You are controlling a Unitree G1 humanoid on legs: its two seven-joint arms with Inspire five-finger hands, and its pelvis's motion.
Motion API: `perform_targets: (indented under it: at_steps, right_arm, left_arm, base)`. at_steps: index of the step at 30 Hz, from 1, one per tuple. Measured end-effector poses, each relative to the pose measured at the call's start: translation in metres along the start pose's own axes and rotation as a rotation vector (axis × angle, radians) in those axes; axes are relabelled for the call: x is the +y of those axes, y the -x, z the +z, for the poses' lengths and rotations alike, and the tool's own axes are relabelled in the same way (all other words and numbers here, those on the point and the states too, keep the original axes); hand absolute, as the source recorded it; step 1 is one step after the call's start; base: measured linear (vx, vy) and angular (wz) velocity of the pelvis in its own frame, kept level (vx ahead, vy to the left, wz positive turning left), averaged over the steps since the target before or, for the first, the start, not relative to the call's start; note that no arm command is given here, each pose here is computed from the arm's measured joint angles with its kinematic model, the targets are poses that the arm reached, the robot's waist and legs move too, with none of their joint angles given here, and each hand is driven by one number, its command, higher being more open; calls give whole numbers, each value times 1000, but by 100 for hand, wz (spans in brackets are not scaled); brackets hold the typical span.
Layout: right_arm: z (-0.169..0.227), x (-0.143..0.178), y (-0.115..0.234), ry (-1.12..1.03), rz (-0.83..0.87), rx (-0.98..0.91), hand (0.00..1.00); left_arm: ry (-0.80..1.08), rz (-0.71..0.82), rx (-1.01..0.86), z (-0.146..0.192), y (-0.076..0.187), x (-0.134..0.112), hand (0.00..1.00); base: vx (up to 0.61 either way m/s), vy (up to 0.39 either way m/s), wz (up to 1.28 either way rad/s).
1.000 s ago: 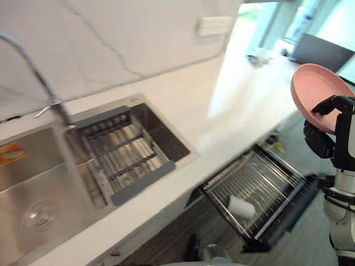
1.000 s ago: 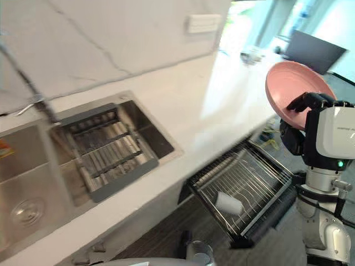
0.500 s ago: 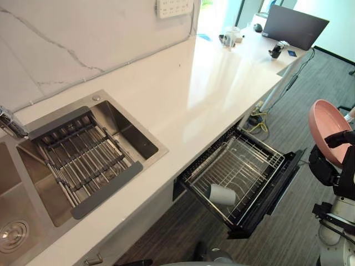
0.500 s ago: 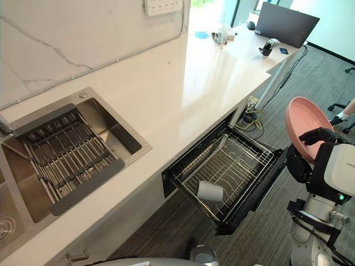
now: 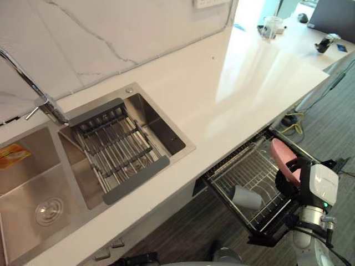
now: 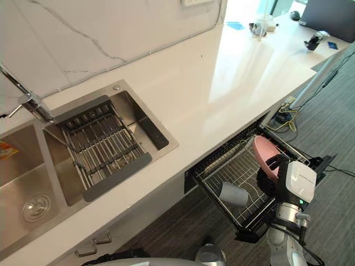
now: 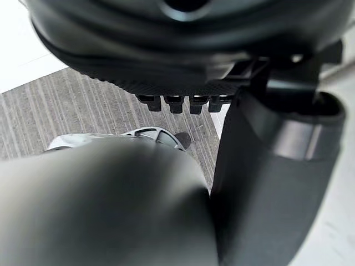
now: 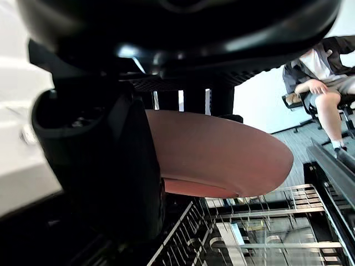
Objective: Walk over to the sink, pick up the cup, carry it to the dishwasher, place the cup inside the dishwasher, then close the dishwasher door
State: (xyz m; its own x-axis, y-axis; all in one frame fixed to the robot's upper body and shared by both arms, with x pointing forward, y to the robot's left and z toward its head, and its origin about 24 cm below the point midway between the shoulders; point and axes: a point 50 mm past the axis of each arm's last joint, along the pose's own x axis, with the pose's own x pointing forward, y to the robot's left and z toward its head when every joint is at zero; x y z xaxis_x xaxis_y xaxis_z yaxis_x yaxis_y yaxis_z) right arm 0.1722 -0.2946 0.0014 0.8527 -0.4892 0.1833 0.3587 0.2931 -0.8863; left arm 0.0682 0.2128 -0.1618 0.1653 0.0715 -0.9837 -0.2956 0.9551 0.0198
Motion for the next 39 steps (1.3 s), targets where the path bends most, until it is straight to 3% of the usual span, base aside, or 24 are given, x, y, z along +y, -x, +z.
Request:
perform_targets:
  at_steps: [9,23,24,35,39]
  right_arm:
    - [-16,10,-26,64,23,145,0]
    - [23,-17,-111,141,-39,35,0]
    - [25,-18,-115,153,-34,33,100]
    - [25,-27,-127,198,-98,113,100]
    - [16,-31,-121,98,-121,178,100]
  left_arm:
    - [-1,-94,6,12,1,-13,100]
    - [-56,-223,-56,46,5,-40,100]
    - [-56,-228,-59,47,6,-41,100]
    - [-43,-270,-78,53,7,-44,100]
    - [-44,-269,-79,53,7,-44,100]
  base:
    - [-49,-9,13]
    - [-68,-18,8]
    - [-50,-8,16]
    - [-21,0,6]
    - [-4,2,-1]
